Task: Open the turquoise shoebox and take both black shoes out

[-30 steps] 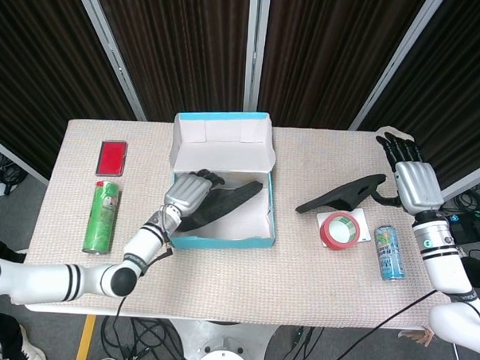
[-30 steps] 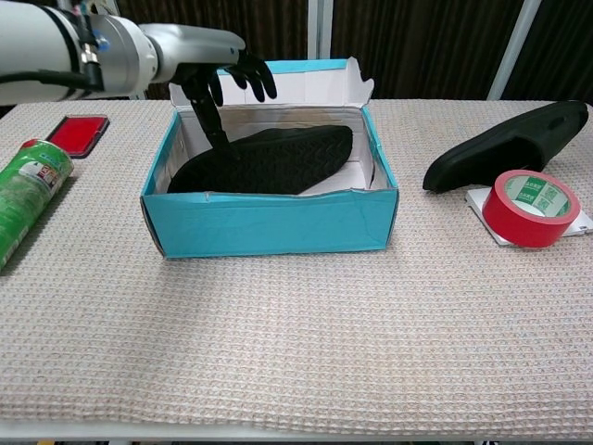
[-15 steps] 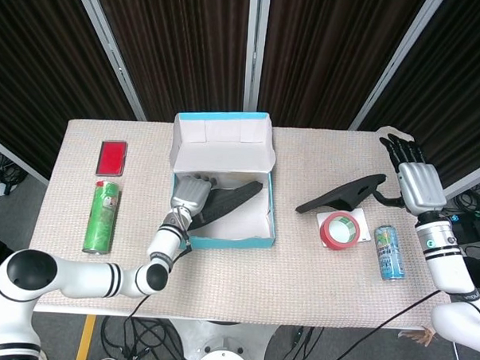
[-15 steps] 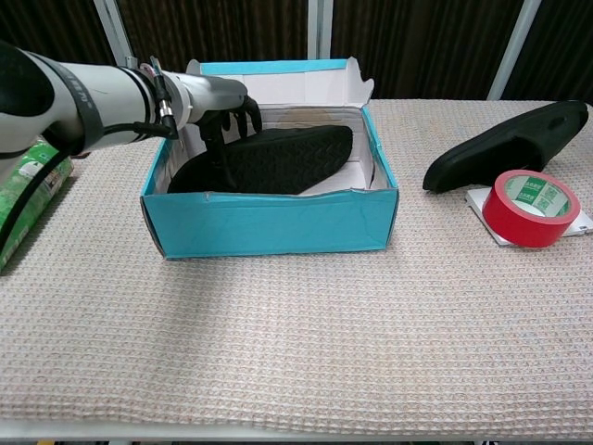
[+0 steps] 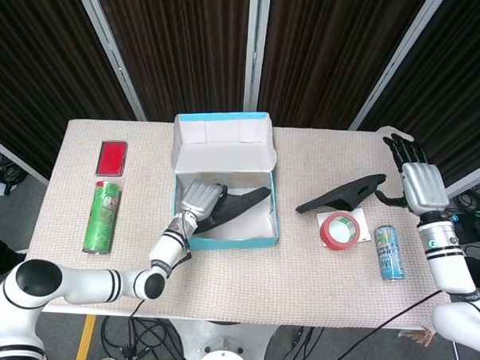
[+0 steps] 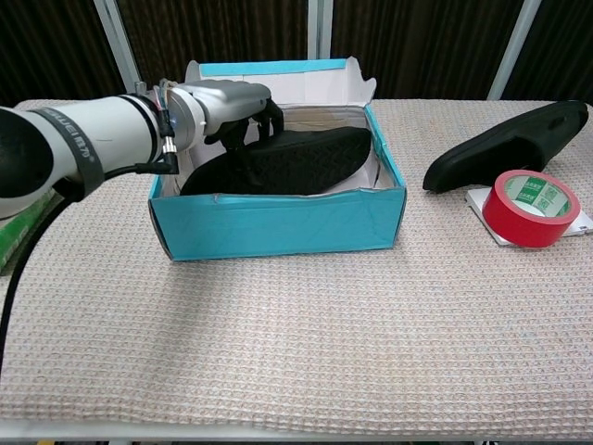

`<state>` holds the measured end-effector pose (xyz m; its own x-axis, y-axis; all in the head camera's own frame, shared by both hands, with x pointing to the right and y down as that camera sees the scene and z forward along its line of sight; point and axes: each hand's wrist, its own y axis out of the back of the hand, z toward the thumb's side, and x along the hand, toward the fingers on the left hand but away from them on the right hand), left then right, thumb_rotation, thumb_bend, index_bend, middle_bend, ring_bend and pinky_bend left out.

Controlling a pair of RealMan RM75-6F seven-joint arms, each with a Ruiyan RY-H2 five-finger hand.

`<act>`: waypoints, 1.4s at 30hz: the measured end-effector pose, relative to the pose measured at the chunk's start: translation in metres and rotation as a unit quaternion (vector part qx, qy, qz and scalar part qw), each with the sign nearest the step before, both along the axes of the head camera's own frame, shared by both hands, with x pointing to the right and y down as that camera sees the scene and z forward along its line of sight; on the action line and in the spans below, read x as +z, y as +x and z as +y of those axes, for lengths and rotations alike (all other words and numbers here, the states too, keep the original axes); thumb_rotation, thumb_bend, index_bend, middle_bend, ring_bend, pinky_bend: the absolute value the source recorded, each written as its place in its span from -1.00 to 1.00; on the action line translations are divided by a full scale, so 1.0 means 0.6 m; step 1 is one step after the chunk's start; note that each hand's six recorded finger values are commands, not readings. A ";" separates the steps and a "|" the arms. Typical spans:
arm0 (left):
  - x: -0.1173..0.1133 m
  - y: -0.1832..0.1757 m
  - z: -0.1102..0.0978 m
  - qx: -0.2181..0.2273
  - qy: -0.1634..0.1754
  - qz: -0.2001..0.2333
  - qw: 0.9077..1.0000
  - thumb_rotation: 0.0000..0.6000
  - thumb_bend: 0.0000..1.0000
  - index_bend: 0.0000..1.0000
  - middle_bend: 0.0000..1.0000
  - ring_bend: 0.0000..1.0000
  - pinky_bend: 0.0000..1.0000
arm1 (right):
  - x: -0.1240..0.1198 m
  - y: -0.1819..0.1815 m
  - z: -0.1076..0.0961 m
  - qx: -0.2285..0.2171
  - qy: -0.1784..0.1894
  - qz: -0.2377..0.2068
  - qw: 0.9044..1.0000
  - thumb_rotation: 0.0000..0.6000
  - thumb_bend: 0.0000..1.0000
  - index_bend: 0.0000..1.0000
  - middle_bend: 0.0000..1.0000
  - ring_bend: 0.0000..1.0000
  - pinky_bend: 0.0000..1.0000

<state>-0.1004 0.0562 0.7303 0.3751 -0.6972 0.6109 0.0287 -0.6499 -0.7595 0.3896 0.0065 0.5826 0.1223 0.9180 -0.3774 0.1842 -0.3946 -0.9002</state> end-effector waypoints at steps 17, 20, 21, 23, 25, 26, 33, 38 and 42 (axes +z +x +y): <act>-0.160 -0.057 -0.046 -0.052 0.080 0.162 0.982 1.00 -0.27 0.11 0.27 0.28 0.64 | -0.016 -0.001 0.000 -0.001 0.013 -0.010 1.000 1.00 -0.80 -1.00 -0.99 -1.00 -1.00; -0.187 -0.107 -0.061 -0.085 0.098 0.161 0.978 1.00 -0.27 0.10 0.26 0.28 0.64 | -0.018 -0.001 0.000 -0.003 0.015 -0.011 1.000 1.00 -0.80 -1.00 -0.99 -1.00 -1.00; -0.192 -0.126 -0.064 -0.097 0.101 0.157 0.978 1.00 -0.27 0.10 0.26 0.28 0.64 | -0.018 -0.001 0.001 -0.003 0.014 -0.011 1.000 1.00 -0.80 -1.00 -0.99 -1.00 -1.00; -0.197 -0.176 -0.071 -0.133 0.103 0.143 0.975 1.00 -0.27 0.10 0.25 0.28 0.64 | -0.017 -0.001 0.003 -0.005 0.013 -0.011 1.000 1.00 -0.80 -1.00 -0.99 -1.00 -1.00; -0.193 -0.217 -0.072 -0.164 0.098 0.129 0.973 1.00 -0.27 0.09 0.24 0.27 0.64 | -0.015 0.000 0.005 -0.007 0.010 -0.010 1.000 1.00 -0.80 -1.00 -0.99 -1.00 -1.00; -0.186 -0.240 -0.069 -0.183 0.090 0.121 0.972 1.00 -0.27 0.09 0.24 0.27 0.64 | -0.014 -0.001 0.006 -0.008 0.010 -0.009 1.000 1.00 -0.80 -1.00 -0.99 -1.00 -1.00; -0.126 -0.322 -0.053 -0.244 0.044 0.064 0.967 1.00 -0.27 0.06 0.22 0.27 0.64 | -0.010 -0.005 0.010 -0.011 0.006 -0.016 1.000 1.00 -0.80 -1.00 -0.99 -1.00 -1.00; -0.093 -0.326 -0.037 -0.250 0.019 0.034 0.968 1.00 -0.27 -0.03 0.13 0.14 0.64 | -0.009 -0.006 0.013 -0.013 0.006 -0.018 1.000 1.00 -0.80 -1.00 -0.99 -1.00 -1.00; -0.081 -0.321 -0.033 -0.245 0.019 0.003 0.969 1.00 -0.36 -0.20 -0.02 -0.05 0.58 | -0.014 -0.002 0.015 -0.014 0.009 -0.016 1.000 1.00 -0.80 -1.00 -0.99 -1.00 -1.00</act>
<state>-0.2930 0.0365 0.6818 -0.0028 -0.8148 0.5798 -0.2802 -0.5559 -0.7826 0.3881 0.0153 0.5745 0.1591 0.9207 -0.3563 0.2017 -0.3836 -0.9012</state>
